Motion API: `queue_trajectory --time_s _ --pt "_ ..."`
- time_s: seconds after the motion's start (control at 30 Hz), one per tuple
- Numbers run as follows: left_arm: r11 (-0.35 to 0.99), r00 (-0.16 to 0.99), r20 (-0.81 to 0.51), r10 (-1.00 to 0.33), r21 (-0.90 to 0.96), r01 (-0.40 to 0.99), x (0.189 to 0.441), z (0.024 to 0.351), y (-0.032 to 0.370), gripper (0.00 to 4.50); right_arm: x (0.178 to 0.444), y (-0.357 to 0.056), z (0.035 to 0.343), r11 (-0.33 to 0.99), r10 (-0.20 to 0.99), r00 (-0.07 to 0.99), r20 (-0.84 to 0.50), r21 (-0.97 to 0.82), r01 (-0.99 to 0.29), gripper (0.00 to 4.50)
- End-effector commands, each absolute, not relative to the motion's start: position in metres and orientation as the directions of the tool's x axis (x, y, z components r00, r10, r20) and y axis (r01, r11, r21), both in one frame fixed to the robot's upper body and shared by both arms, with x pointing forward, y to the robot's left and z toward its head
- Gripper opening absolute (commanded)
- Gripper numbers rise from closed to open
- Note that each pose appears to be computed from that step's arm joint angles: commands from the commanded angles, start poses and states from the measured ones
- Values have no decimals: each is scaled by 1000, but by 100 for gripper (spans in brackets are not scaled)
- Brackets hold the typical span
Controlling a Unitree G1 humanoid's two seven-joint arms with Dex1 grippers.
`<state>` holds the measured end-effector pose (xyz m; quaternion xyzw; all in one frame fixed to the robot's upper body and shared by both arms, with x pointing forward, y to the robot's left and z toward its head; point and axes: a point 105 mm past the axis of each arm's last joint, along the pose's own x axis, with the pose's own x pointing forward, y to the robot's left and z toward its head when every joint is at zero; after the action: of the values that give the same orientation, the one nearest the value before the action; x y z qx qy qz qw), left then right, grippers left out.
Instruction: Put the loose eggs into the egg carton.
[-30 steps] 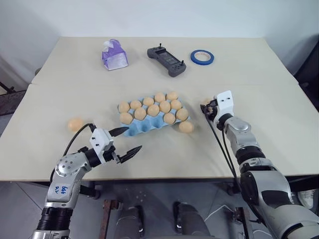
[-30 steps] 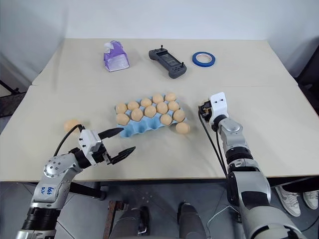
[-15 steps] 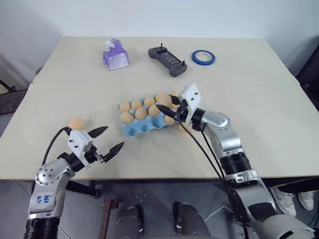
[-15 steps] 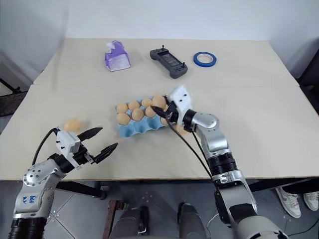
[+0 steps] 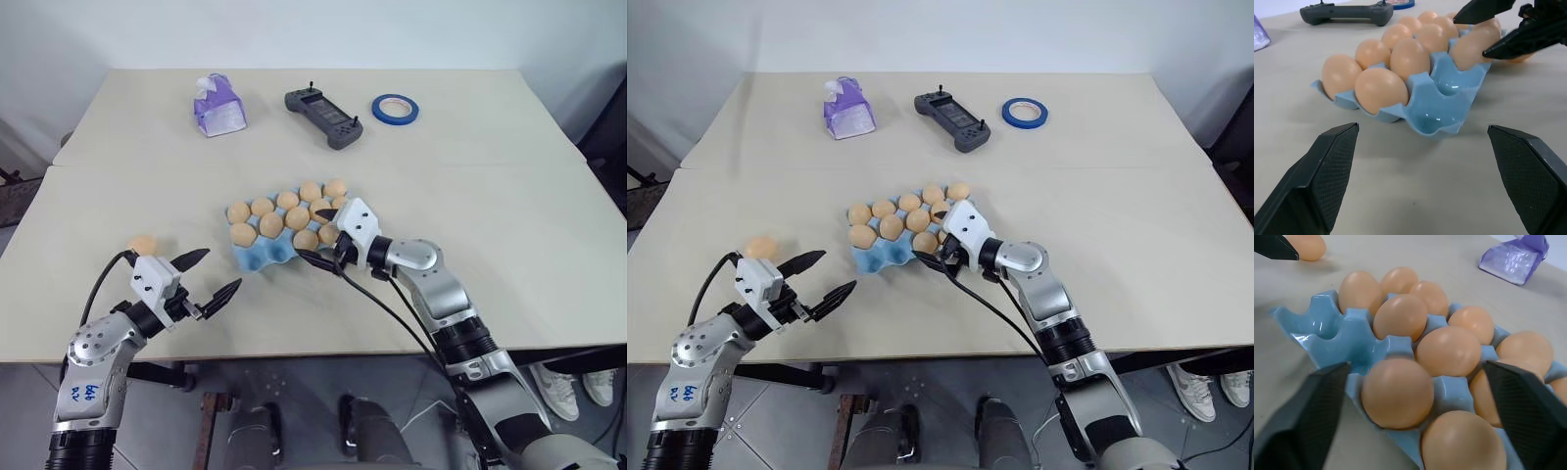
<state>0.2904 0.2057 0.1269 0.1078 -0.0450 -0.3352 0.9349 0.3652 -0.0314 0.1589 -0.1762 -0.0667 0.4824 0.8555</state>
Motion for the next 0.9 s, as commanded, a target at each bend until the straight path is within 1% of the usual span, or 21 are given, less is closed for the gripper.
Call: queue_trajectory --time_s 0.03,0.1,0.23,0.33,0.43,0.47,0.6,0.7,0.73,0.8,0.9 --pt "734 751 37 -659 248 632 290 136 201 450 359 -53 185 525 836 547 50 -367 -768 447" --pt "729 745 37 -666 247 639 291 137 199 450 356 -68 186 546 823 565 64 -368 -753 447" --pt "695 715 14 -699 249 675 292 134 193 450 333 -127 170 598 782 620 62 -359 -717 447" --pt "664 692 -26 -722 257 702 293 129 191 450 318 -165 150 639 733 680 6 -350 -685 447" --pt "666 694 -24 -720 256 700 297 130 193 450 305 -199 129 672 678 731 -69 -344 -656 447" --pt "661 689 -26 -725 257 705 297 131 193 450 301 -206 123 681 672 735 -86 -318 -660 447" --pt "614 633 -31 -773 212 760 293 130 188 450 297 -211 119 703 669 739 -76 -259 -663 447" --pt "587 607 -20 -794 234 775 293 134 183 450 303 -185 119 622 741 667 -84 -288 -728 447" --pt "574 596 -24 -803 242 782 293 134 182 450 306 -176 119 599 760 644 -86 -291 -746 447" --pt "563 586 -17 -810 254 786 293 135 180 450 316 -166 118 584 770 630 -100 -289 -759 447" --pt "574 599 -2 -801 287 767 295 139 180 450 337 -160 117 612 745 656 -120 -269 -744 447"
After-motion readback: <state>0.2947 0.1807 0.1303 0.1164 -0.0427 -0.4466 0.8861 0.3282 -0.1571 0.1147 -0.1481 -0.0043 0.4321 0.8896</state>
